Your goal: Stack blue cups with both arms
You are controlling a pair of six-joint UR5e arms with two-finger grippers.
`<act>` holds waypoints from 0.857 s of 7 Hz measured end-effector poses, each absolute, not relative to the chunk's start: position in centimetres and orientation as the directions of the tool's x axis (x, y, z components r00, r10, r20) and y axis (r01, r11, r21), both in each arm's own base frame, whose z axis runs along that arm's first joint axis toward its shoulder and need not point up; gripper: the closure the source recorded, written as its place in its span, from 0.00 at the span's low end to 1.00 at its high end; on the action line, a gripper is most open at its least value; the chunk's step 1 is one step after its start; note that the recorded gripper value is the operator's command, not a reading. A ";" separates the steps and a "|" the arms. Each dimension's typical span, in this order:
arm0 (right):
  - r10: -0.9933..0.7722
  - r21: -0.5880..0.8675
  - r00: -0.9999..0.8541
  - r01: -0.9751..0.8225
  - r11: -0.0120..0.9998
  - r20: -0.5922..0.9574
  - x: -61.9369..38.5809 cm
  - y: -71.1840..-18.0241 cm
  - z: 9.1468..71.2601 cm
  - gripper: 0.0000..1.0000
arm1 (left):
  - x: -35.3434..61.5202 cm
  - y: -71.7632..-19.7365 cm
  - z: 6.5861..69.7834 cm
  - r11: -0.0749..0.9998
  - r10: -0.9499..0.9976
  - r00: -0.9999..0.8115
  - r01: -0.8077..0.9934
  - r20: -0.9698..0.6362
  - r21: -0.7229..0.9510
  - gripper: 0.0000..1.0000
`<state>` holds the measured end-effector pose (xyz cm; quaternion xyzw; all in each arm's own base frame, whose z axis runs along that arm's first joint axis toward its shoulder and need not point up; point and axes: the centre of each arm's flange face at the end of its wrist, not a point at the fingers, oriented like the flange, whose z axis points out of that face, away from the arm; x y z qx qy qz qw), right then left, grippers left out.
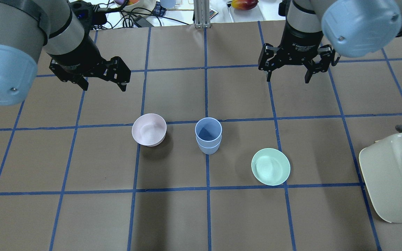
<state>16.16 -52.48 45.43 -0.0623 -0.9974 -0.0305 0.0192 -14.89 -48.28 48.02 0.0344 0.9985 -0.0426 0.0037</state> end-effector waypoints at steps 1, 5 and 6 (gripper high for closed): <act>0.095 0.068 -0.995 0.098 0.993 0.037 14.9 -51.9 46.3 0.00 | -14.9 -48.3 48.0 0.994 0.068 -0.998 0.069 -0.010 -0.084 0.00; 0.081 0.090 -0.997 0.080 0.993 -0.013 11.7 -51.2 47.7 0.00 | -14.9 -48.3 47.9 0.994 0.068 -0.998 0.069 -0.011 -0.083 0.00; 0.083 0.092 -0.996 0.081 0.992 -0.014 11.6 -51.0 47.8 0.00 | -14.9 -48.3 47.9 0.994 0.069 -0.998 0.069 -0.011 -0.081 0.00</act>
